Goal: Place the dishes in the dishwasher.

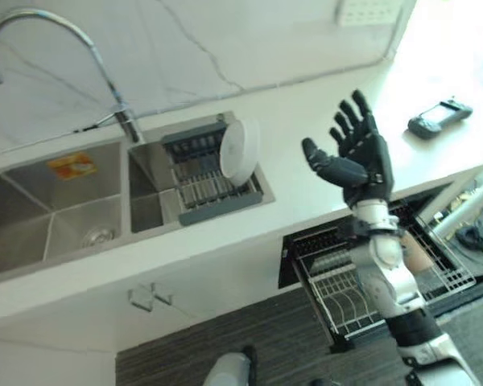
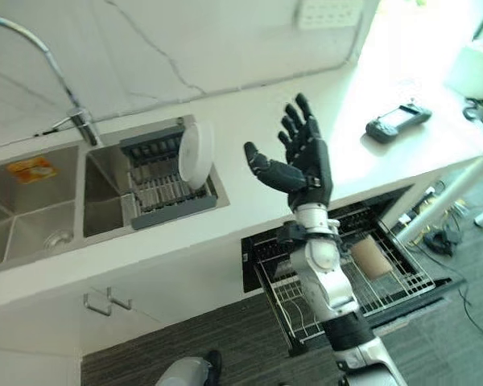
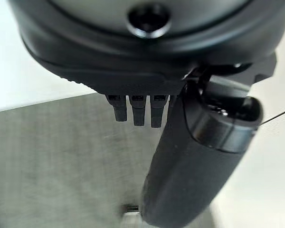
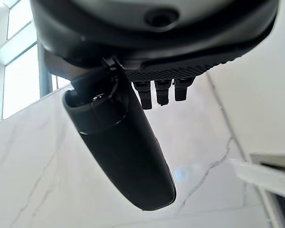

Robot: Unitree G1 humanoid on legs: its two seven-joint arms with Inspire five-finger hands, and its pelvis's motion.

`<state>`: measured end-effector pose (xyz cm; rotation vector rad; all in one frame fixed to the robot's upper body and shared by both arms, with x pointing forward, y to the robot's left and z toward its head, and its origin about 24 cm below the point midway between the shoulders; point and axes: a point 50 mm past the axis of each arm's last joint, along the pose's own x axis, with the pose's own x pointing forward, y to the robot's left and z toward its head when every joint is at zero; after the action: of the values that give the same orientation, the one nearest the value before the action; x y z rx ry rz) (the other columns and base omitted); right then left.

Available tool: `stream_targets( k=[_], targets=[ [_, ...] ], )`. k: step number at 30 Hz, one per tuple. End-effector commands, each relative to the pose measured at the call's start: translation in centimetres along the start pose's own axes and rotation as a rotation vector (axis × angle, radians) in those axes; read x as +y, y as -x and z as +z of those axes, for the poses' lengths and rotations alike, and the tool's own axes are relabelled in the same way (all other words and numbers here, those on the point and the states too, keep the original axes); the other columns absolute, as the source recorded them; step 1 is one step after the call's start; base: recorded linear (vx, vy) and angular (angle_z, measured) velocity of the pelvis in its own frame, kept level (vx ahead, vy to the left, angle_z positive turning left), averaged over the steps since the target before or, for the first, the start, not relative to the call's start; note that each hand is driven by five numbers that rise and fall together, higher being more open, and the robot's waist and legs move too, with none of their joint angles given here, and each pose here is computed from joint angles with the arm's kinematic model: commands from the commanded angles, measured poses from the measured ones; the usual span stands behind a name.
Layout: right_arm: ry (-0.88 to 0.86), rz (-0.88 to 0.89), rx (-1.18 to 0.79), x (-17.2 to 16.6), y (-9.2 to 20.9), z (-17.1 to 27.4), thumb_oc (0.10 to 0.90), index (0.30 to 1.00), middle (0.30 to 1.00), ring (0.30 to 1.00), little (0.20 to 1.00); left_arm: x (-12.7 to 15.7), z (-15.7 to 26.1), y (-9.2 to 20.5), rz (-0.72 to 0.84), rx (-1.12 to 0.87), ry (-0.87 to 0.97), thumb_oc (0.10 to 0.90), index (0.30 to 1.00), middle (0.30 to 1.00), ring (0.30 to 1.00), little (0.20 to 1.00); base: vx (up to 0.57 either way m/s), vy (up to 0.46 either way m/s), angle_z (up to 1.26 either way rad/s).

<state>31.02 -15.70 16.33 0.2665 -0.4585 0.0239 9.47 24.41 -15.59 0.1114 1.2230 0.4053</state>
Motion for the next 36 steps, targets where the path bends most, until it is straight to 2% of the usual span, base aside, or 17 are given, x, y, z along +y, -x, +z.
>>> stream_targets(
  k=[1,4,15,21,28,36],
  targets=[
    [-0.055,0.038,-0.291,0.8,-1.6,5.9,0.8,0.9,0.9,0.9,0.9,1.1,-4.3,0.4,0.017,0.103,-0.106,0.8,0.9,0.9,0.9,0.9,0.04,0.014,0.46],
    [-0.031,0.003,-0.276,0.1,-1.1,5.6,0.8,0.9,0.9,0.9,0.9,0.4,-4.6,0.6,0.014,0.097,-0.138,0.8,0.9,0.9,0.9,0.9,0.08,0.08,0.26],
    [-0.012,0.0,-0.288,-0.1,-1.9,6.5,0.8,0.9,0.9,0.9,0.9,1.4,-6.2,0.8,0.022,0.133,-0.187,0.8,0.9,0.9,0.9,0.9,0.12,0.048,0.05],
    [-0.082,0.015,-0.242,0.8,-3.2,6.4,0.8,0.9,0.9,0.9,0.9,2.2,-6.4,0.8,0.026,0.14,-0.212,0.8,0.9,0.9,0.9,0.9,0.13,0.045,0.05],
    [-0.195,-0.041,-0.196,0.1,-5.5,6.9,0.8,0.9,0.9,0.9,0.9,3.2,-5.5,0.5,0.03,0.125,-0.236,0.8,0.9,0.9,0.9,0.9,0.1,0.003,0.04],
    [-0.231,-0.056,-0.162,-0.8,-7.5,7.7,0.8,0.9,0.9,0.9,0.9,4.0,-4.7,0.3,0.041,0.114,-0.253,0.8,0.9,0.9,0.9,0.9,0.06,-0.009,0.13]
  ],
)
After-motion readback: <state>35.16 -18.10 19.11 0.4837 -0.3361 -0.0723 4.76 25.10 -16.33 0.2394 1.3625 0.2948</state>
